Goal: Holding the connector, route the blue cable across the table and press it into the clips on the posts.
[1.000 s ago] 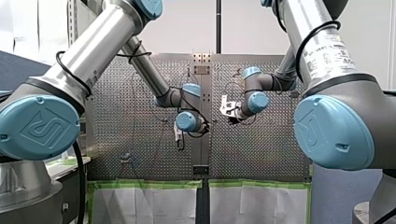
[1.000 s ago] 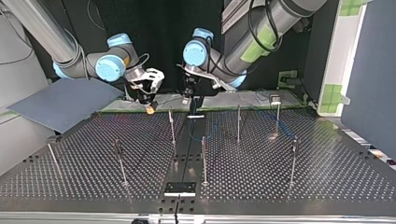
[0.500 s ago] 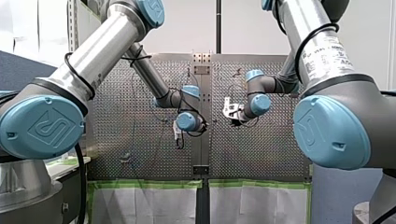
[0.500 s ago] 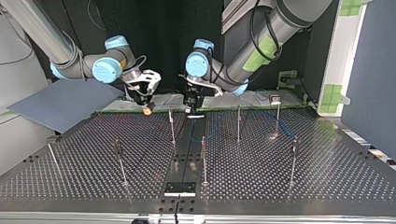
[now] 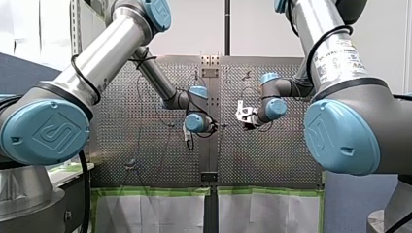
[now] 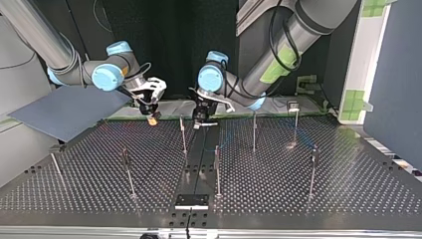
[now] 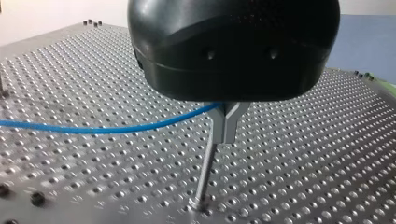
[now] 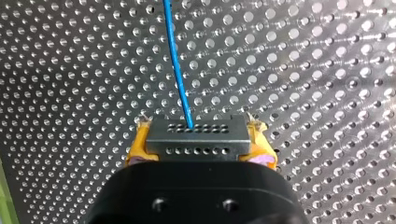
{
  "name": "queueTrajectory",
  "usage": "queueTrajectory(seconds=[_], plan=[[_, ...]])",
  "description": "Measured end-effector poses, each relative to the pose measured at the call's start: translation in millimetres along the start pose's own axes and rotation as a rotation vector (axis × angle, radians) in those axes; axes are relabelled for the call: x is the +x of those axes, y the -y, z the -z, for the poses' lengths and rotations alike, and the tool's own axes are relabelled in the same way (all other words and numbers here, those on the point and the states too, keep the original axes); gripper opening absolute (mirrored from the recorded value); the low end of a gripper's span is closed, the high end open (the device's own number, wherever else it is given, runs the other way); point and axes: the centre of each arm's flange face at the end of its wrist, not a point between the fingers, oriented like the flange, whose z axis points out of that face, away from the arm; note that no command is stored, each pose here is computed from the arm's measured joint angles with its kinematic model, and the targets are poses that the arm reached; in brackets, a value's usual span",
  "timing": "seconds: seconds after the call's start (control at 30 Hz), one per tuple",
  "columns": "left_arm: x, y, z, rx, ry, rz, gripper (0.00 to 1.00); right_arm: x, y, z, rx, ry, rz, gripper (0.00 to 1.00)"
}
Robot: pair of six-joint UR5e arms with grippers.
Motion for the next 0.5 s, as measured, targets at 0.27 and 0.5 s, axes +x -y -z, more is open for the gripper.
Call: queueTrajectory(seconds=[0.27,0.5], plan=[[17,-18.8,-26,-0.023,-0.042,-0.006,0.00,5,-13.4,-2.8,-0.006,-0.014,-0.009,0.00],[5,-26.6,-42,-0.039,-0.046,-0.020,0.00,12,-26.0,-6.6,-0.012,-0.035,-0.023,0.00]])
